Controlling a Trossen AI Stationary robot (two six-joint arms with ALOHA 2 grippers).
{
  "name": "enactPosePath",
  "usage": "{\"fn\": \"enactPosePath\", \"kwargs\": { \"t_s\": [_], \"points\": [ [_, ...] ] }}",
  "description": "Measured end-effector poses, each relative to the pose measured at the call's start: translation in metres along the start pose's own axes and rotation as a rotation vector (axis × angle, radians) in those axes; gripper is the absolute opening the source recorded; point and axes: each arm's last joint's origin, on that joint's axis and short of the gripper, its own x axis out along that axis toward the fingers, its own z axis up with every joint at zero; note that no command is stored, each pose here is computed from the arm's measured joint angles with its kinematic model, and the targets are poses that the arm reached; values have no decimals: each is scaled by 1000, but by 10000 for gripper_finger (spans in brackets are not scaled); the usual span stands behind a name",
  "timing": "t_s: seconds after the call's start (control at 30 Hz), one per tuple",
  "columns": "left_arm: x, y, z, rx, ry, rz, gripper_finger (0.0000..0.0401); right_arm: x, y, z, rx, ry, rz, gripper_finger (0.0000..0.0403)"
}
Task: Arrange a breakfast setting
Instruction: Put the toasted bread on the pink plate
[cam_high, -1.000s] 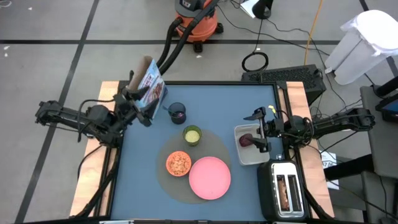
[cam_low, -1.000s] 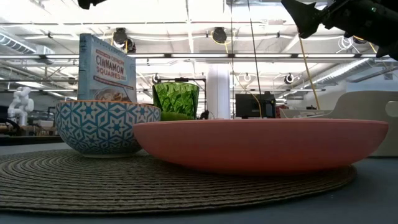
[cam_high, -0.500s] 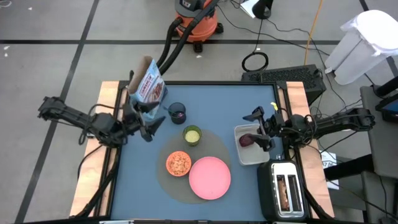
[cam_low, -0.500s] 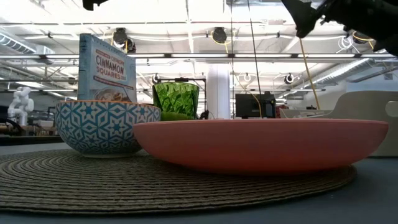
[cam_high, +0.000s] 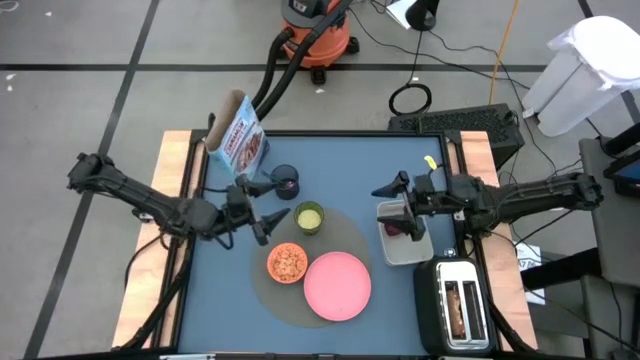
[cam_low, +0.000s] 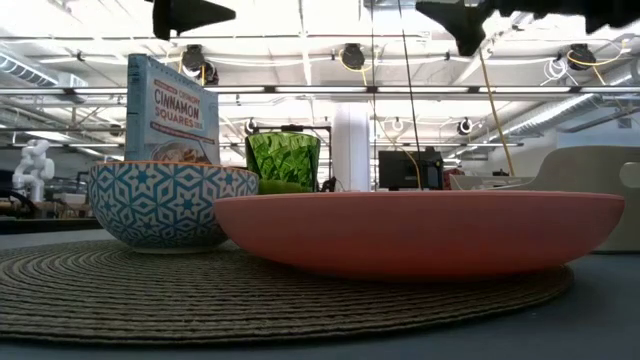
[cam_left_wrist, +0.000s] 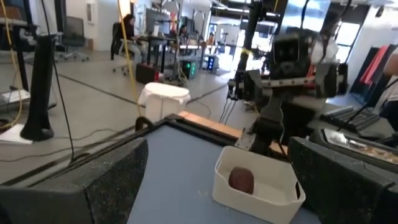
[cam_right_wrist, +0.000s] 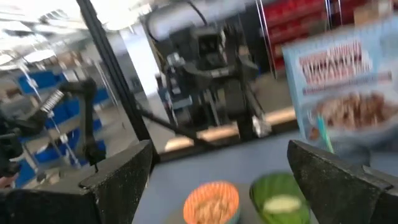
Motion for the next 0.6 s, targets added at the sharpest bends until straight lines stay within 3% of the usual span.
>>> {"fn": "enactPosePath", "kwargs": {
  "t_s": [0.3, 0.6],
  "points": [
    [5, -4, -10, 21, 31, 6, 392, -4, 14, 41, 203, 246, -116, 368],
    [5, -3, -10, 27, 29, 6, 392, -31, 26, 69, 489, 504, -296, 368]
  ]
}}
